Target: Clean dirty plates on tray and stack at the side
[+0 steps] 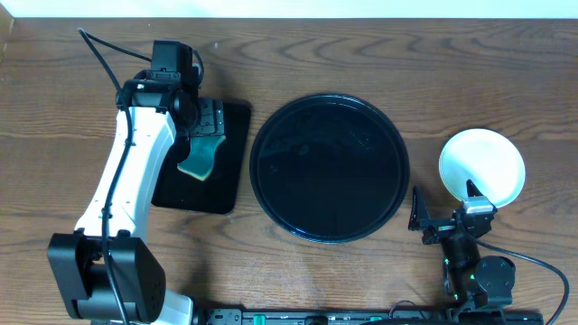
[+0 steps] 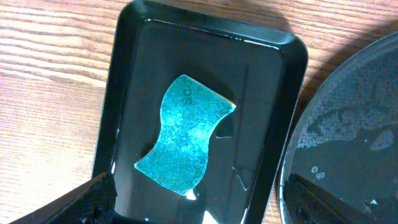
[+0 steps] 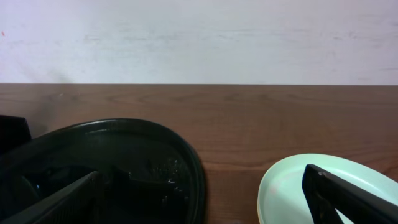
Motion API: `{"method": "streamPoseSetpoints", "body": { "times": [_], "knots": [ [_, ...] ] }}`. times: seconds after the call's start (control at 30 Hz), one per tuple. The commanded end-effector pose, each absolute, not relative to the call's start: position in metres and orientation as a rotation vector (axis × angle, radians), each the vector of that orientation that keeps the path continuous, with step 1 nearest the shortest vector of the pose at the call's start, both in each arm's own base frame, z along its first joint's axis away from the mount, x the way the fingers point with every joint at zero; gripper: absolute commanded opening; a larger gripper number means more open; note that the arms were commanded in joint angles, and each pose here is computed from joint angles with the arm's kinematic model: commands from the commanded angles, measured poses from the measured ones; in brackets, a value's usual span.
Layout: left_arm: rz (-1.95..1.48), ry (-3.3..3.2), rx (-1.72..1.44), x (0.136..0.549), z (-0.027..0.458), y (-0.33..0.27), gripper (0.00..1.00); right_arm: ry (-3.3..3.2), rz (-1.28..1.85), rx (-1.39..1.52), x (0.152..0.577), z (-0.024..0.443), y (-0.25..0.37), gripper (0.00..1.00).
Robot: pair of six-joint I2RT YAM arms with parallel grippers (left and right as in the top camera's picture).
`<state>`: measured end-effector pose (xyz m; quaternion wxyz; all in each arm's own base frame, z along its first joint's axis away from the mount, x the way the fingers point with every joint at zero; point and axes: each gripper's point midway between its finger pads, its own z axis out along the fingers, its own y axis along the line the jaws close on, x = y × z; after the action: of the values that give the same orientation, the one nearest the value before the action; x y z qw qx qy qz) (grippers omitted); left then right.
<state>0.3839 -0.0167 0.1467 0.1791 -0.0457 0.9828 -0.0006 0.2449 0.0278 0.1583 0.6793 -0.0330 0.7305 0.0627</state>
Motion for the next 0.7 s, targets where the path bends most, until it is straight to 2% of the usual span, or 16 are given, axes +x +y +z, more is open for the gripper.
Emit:
{"method": "streamPoseSetpoints", "body": {
  "times": [0.0, 0.27, 0.5, 0.67],
  "knots": [
    [0.014, 2.775, -0.15, 0.385, 0.148, -0.013, 0.87, 1.639, 0.16, -0.072, 0.244, 0.158, 0.03, 0.99],
    [0.017, 2.749, -0.149, 0.383, 0.157, -0.012, 0.87, 1.639, 0.16, -0.072, 0.244, 0.158, 0.03, 0.99],
    [0.077, 2.456, -0.177, 0.362, 0.236, 0.003, 0.87, 1.639, 0.16, -0.072, 0.244, 0.158, 0.03, 0.99],
    [0.062, 2.172, -0.062, 0.336, 0.272, 0.001, 0.87, 1.639, 0.16, -0.072, 0.244, 0.158, 0.03, 0.99]
  ]
}}
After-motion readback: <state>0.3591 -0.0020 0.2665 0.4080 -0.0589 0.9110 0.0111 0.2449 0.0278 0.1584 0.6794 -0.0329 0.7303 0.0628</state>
